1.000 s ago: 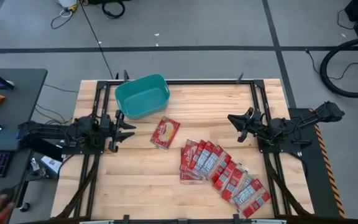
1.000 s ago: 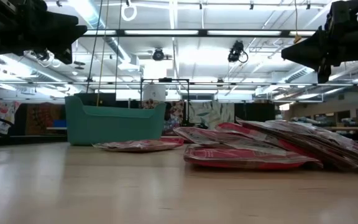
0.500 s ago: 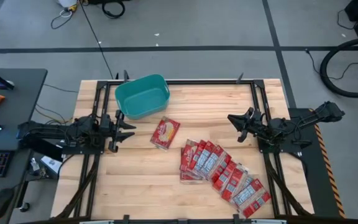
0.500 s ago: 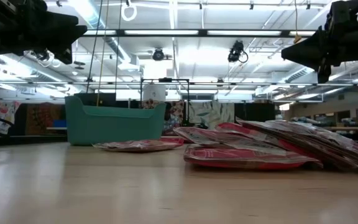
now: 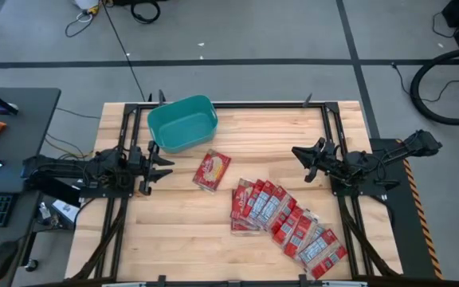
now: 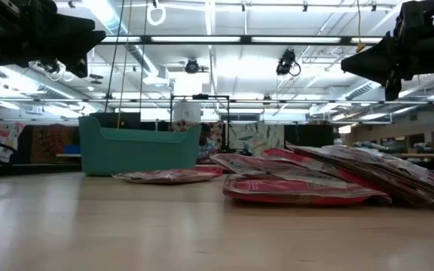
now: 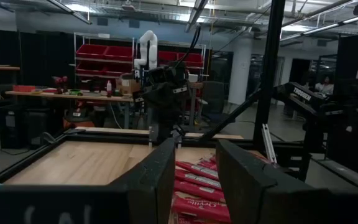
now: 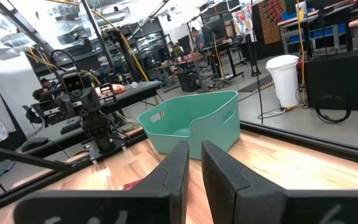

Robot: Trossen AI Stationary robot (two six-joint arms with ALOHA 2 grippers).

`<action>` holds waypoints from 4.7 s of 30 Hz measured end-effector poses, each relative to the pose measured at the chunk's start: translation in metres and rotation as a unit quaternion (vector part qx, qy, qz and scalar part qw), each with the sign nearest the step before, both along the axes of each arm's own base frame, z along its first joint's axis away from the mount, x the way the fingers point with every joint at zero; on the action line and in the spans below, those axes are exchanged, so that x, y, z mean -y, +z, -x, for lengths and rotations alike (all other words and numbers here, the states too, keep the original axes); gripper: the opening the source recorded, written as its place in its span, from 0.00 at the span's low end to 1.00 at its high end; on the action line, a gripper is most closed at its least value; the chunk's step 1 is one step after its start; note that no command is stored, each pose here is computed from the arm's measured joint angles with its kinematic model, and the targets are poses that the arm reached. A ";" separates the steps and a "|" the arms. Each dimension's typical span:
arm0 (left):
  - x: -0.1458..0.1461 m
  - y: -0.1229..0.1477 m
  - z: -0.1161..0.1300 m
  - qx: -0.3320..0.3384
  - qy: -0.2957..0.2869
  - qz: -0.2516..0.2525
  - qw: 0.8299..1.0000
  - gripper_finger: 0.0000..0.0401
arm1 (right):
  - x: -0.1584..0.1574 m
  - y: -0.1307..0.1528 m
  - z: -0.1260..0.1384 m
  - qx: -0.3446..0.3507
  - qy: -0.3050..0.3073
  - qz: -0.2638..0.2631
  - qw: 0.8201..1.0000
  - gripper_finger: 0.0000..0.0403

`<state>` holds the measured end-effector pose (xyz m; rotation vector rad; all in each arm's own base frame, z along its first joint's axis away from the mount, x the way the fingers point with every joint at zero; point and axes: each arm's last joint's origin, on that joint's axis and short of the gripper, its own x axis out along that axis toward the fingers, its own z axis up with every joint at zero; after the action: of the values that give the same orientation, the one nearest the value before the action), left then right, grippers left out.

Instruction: Sort popcorn bags into baskets

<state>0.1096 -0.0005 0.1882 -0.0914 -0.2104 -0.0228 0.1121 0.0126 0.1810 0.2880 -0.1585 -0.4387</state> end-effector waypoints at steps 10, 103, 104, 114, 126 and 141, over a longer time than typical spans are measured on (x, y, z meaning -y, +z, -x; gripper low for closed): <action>0.000 0.000 0.000 0.000 0.000 0.000 1.000 0.30 | 0.000 0.000 0.000 0.000 0.000 0.000 1.000 0.12; 0.000 0.017 0.005 0.090 -0.050 0.160 0.982 0.30 | 0.000 0.007 0.000 0.045 0.004 -0.021 0.999 0.12; 0.000 0.018 0.006 0.093 -0.051 0.162 0.981 0.30 | 0.000 0.007 0.000 0.051 0.013 -0.039 0.998 0.12; -0.001 0.019 0.006 0.100 -0.051 0.213 0.971 0.30 | 0.000 0.055 -0.020 0.029 0.101 0.041 0.994 0.12; -0.003 0.019 0.006 0.107 -0.017 0.218 0.970 0.30 | 0.013 0.079 -0.077 -0.135 0.090 0.055 0.985 0.12; -0.003 0.013 0.003 0.072 0.031 0.081 0.994 0.30 | 0.010 0.068 -0.130 -0.261 0.127 0.056 0.955 0.13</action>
<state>0.1062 0.0025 0.2011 -0.2457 -0.3590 0.0495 0.2419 0.0027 0.2489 0.0710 0.3671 -0.2373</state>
